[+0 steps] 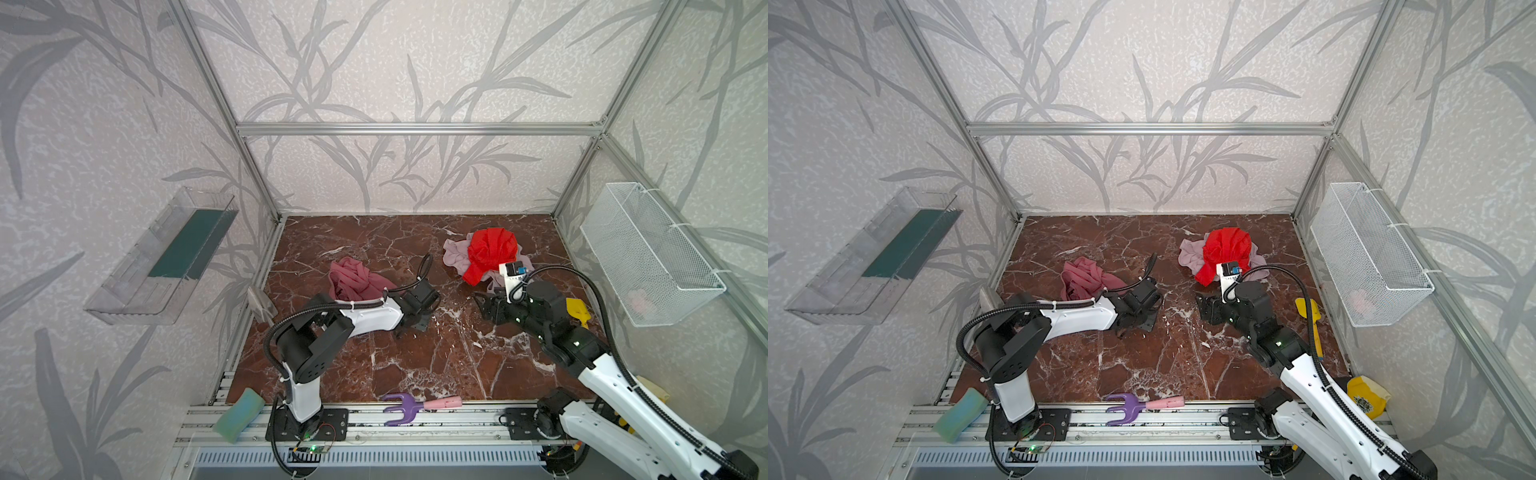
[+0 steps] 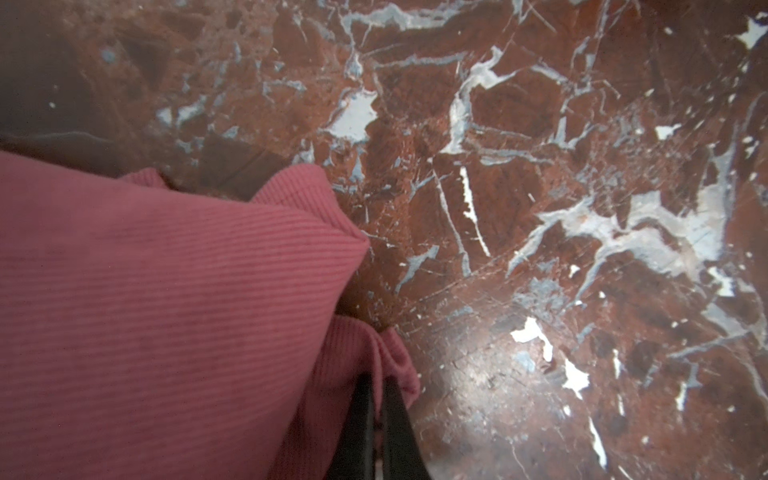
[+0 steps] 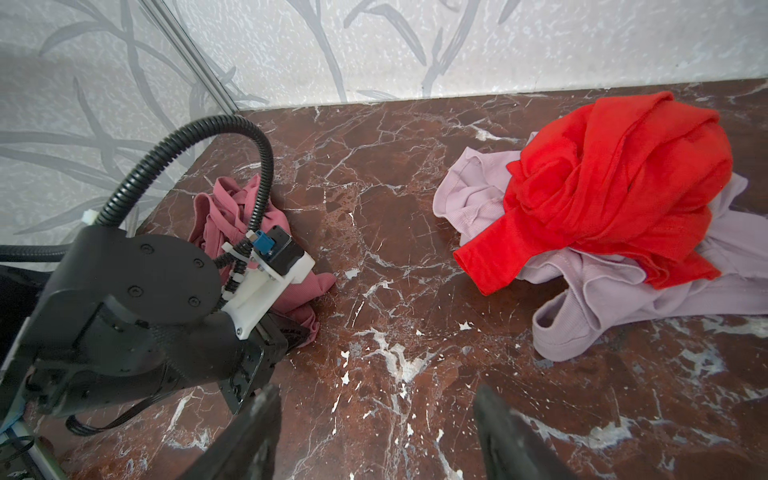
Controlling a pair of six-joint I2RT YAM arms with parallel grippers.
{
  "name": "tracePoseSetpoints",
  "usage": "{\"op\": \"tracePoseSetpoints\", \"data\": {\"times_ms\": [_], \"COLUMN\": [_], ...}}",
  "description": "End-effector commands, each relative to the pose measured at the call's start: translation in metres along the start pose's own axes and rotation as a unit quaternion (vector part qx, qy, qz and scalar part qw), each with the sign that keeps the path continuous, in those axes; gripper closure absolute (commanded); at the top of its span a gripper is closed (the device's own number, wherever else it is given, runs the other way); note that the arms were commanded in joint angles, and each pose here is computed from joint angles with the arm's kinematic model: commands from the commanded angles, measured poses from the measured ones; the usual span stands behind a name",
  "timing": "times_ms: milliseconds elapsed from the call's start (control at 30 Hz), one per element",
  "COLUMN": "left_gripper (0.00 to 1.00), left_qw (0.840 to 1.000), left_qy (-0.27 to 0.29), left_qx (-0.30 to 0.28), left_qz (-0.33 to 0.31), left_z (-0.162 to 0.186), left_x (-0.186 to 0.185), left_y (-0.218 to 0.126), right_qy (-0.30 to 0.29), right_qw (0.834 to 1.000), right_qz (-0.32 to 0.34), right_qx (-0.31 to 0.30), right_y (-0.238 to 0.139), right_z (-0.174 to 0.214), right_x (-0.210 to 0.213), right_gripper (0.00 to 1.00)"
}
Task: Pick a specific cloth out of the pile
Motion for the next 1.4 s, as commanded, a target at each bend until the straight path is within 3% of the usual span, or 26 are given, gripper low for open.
{"op": "tracePoseSetpoints", "data": {"times_ms": [0, 367, 533, 800, 1033, 1367], "left_gripper": [1.00, 1.00, 1.00, 1.00, 1.00, 1.00], "left_qw": [1.000, 0.989, 0.979, 0.960, 0.946, 0.928], "left_qy": [0.001, -0.002, -0.021, -0.103, -0.164, -0.256], "left_qx": [-0.024, -0.141, -0.201, -0.260, -0.268, -0.221], "left_qz": [0.004, 0.046, 0.006, -0.019, -0.081, -0.156], "left_z": [-0.014, -0.070, -0.087, -0.098, -0.078, -0.036], "left_x": [-0.001, 0.003, 0.033, 0.098, 0.163, 0.234], "left_y": [-0.021, -0.121, -0.160, -0.202, -0.216, -0.169], "right_qy": [0.004, 0.009, 0.014, 0.025, 0.025, 0.034], "right_qw": [1.000, 1.000, 0.999, 0.998, 0.997, 0.996], "right_qz": [-0.006, -0.021, -0.037, -0.059, -0.073, -0.078], "right_qx": [-0.014, -0.019, -0.023, -0.026, -0.027, -0.022], "right_y": [-0.010, -0.015, -0.016, -0.011, -0.009, 0.000], "right_z": [-0.009, -0.017, -0.023, -0.031, -0.040, -0.037], "right_x": [0.005, 0.013, 0.020, 0.031, 0.039, 0.039], "right_gripper": [0.27, 0.27, 0.27, 0.27, 0.27, 0.28]}}
Point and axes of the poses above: each gripper's point midway between its finger pads, its own y axis out along the fingers, its own x axis along the line the jaws close on, z = x × y, the point moved 2 cm from there along -y, back along the fingers, and after that the axes turned 11 degrees about y, right-handed, at the moved point
